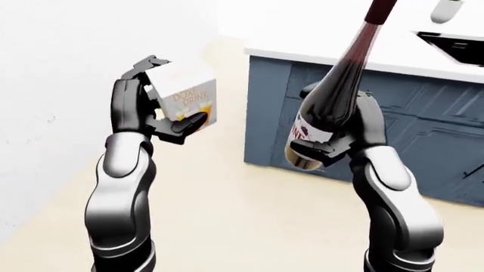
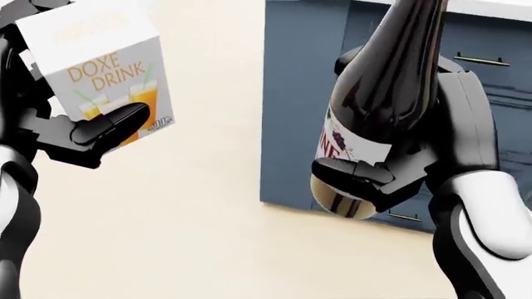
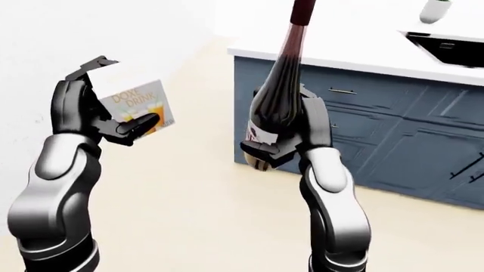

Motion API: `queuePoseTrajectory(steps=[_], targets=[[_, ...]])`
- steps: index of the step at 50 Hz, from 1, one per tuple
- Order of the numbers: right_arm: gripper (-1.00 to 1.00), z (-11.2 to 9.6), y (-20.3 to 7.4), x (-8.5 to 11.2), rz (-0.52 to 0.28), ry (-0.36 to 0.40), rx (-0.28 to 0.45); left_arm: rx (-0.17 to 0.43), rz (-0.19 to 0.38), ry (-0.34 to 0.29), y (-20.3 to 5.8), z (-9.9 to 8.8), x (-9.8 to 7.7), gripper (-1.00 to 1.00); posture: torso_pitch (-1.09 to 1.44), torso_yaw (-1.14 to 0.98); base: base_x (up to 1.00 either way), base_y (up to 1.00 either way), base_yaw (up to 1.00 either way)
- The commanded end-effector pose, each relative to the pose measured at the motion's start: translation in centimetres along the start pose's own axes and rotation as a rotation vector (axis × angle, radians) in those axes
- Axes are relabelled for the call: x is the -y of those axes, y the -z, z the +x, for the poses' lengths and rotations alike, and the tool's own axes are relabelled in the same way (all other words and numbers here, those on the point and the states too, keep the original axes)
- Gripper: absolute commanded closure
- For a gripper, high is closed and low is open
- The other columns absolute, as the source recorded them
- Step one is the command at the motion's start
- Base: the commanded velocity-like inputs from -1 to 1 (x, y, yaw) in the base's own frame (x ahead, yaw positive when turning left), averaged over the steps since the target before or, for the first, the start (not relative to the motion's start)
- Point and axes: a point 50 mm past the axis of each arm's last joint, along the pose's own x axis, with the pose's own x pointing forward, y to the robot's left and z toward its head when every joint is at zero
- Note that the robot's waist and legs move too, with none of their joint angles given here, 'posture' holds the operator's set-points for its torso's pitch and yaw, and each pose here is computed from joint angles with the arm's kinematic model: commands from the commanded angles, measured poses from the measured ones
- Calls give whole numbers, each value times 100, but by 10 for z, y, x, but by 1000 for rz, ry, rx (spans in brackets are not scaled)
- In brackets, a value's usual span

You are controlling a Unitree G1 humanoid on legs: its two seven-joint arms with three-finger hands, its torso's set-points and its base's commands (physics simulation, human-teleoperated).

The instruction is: Move the drinks to the dining counter.

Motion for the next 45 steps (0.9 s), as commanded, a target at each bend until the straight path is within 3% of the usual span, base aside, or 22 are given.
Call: queuePoseTrajectory(steps=[1,10,15,45], targets=[[100,-5,-28,9,-11,58,164,103,-11,22,-19,-1,4,100,0,0,0,-100,0],[100,-5,-32,10,-23,59,176,109,-9,25,-23,0,5,100,0,0,0,0,-100],[100,-6,-34,5,-41,30,186,109,-9,23,-23,0,4,100,0,0,0,-15,0],[100,-5,-45,10,-44,50,199,129,-6,22,-34,3,2,100,0,0,13,-4,0]])
